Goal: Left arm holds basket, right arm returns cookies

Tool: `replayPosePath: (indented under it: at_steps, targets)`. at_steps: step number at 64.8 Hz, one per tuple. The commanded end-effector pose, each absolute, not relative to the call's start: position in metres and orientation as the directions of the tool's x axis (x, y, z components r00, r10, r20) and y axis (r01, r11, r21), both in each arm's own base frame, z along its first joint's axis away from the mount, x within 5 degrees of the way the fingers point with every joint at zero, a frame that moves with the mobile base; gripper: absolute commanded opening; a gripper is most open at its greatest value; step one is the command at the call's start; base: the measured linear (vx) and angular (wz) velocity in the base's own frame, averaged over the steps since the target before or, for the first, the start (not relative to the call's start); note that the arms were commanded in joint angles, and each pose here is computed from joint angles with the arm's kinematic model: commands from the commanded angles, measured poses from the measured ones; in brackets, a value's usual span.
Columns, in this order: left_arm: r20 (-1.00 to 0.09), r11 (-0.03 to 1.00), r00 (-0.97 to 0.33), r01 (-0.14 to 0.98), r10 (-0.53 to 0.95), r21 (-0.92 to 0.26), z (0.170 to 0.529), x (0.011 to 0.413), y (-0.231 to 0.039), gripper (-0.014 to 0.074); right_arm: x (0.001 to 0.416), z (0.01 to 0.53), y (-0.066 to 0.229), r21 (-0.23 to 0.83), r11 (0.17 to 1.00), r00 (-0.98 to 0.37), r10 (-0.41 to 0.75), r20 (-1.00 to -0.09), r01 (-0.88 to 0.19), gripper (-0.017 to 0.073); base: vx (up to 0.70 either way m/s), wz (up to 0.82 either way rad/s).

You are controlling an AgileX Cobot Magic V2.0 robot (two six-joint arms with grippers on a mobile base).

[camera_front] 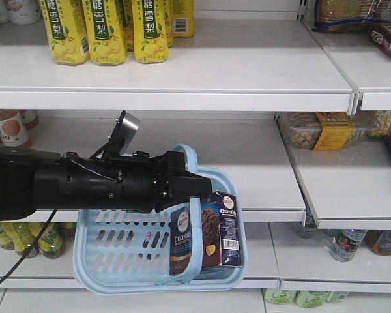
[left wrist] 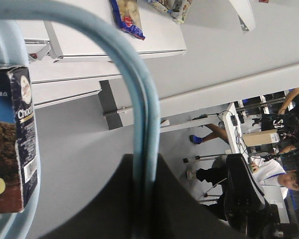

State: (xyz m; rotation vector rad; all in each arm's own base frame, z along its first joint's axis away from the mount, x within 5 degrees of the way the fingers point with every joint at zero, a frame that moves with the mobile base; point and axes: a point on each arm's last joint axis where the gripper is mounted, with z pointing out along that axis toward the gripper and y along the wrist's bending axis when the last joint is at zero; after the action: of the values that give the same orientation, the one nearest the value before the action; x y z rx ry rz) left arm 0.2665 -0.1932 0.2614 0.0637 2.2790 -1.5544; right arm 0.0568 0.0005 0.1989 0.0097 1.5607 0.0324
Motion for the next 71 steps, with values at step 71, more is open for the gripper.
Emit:
replayPosePath:
  at_steps: [71]
  targets:
    - [-0.348, 0.271, -0.916, 0.29, -0.201, -0.918, 0.2923, 0.2605, -0.1956, -0.0003, 0.0563, 0.1999, 0.0014, 0.013, 1.0, 0.074, 0.015, -0.997, -0.025, -0.001, 0.07, 0.0]
